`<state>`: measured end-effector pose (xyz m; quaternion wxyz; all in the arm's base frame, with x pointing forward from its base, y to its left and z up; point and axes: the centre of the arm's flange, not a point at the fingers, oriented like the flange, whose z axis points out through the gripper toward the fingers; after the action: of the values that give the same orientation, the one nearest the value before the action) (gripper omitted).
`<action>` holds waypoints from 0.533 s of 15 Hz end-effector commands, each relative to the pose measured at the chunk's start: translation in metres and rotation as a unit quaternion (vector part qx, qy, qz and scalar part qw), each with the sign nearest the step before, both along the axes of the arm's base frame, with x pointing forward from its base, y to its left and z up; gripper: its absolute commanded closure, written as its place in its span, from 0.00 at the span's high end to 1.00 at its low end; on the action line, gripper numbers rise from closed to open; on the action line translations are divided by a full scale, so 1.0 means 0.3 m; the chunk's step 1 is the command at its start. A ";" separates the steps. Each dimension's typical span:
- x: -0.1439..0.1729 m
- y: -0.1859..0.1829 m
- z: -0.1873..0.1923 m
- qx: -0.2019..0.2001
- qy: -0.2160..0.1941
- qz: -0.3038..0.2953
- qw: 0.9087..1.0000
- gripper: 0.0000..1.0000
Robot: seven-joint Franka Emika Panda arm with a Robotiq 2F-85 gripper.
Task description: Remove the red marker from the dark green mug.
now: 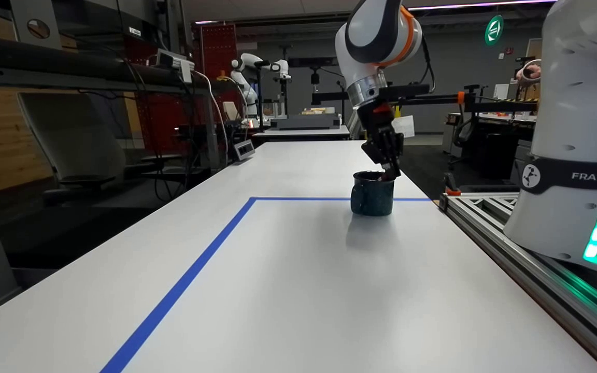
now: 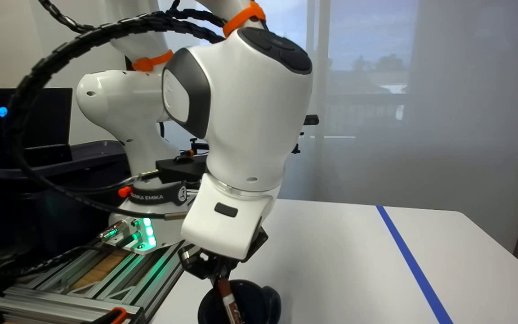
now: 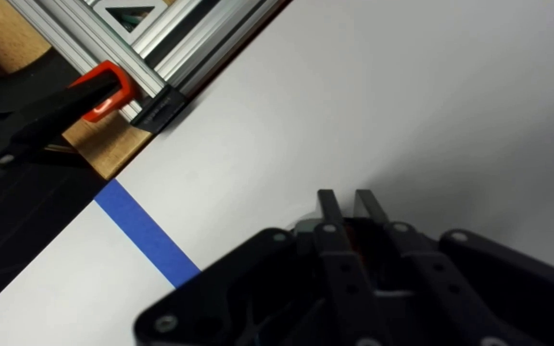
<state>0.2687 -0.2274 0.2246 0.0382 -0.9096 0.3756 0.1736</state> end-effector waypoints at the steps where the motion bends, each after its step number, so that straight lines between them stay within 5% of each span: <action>1: -0.056 0.053 0.020 0.001 -0.022 0.009 1.000 0.04; 8: -0.013 0.099 0.196 -0.027 -0.061 0.040 0.997 0.04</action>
<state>0.2830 -0.2216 0.2504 0.0330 -0.9253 0.3517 0.1376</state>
